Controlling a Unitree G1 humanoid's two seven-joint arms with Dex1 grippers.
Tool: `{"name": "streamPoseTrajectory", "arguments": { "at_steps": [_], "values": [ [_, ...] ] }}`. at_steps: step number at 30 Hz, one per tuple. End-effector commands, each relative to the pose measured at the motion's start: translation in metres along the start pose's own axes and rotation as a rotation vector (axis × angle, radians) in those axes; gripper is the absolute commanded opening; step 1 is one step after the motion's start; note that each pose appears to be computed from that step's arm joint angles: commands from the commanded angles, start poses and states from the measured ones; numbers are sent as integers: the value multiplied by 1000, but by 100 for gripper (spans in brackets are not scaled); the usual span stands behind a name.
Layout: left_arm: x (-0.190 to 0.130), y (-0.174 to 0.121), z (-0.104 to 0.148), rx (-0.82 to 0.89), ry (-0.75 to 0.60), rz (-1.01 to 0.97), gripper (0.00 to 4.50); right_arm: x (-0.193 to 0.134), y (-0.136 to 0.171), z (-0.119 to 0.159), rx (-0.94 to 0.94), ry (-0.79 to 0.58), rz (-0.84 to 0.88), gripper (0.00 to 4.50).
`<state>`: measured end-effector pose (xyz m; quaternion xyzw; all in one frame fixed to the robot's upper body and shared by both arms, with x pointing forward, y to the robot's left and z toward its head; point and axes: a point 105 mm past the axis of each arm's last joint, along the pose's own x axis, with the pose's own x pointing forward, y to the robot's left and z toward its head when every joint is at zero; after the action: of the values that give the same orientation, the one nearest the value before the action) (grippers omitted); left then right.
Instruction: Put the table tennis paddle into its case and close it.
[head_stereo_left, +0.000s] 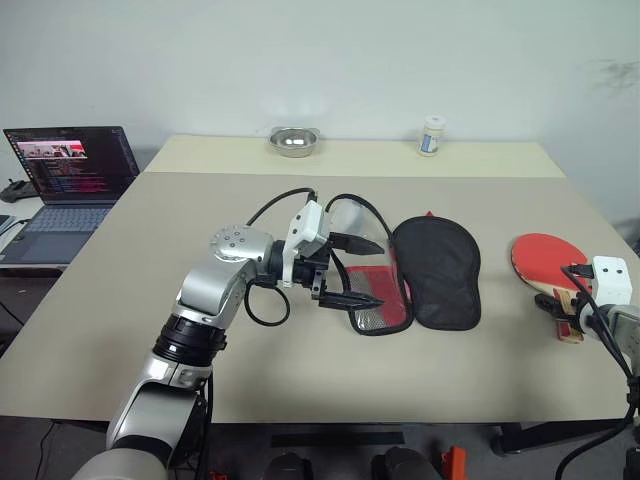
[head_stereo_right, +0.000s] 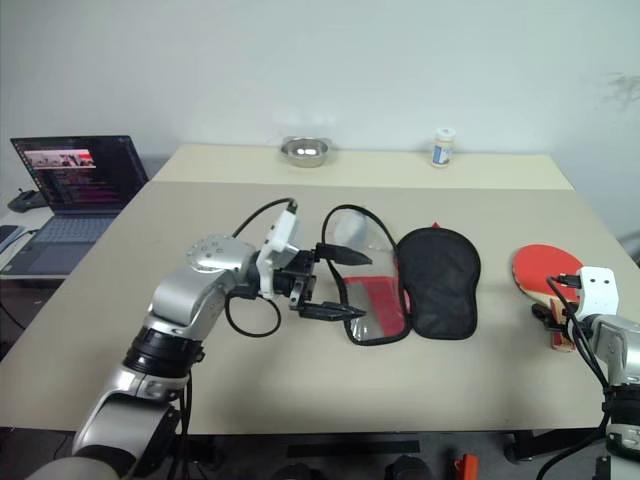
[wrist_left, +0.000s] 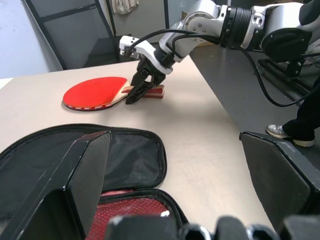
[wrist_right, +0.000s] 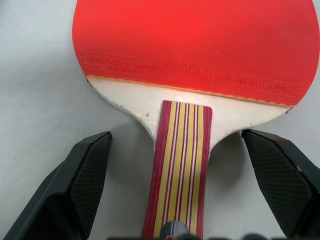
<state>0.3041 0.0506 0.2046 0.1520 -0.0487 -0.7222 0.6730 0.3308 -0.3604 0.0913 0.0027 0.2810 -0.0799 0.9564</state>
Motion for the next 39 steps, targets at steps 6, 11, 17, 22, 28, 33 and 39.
{"name": "streamPoseTrajectory", "arguments": {
  "at_steps": [6,11,17,22,28,33,39],
  "values": [
    [-11,2,3,15,-4,34,450,-4,-7,18,62,-62,-60,199],
    [-15,3,4,6,-5,51,450,-13,-5,38,62,-129,-64,107],
    [-19,7,8,-28,-30,98,450,-46,46,70,-17,-242,58,107],
    [-19,5,7,-38,-22,108,450,-63,104,68,-36,-284,162,107],
    [-16,7,10,-30,-25,111,450,-60,164,42,3,-232,254,107],
    [-13,6,11,-21,-28,108,450,-51,181,38,10,-220,261,107],
    [-14,7,12,-16,-30,116,450,-38,188,32,13,-203,246,107]
  ]
}}
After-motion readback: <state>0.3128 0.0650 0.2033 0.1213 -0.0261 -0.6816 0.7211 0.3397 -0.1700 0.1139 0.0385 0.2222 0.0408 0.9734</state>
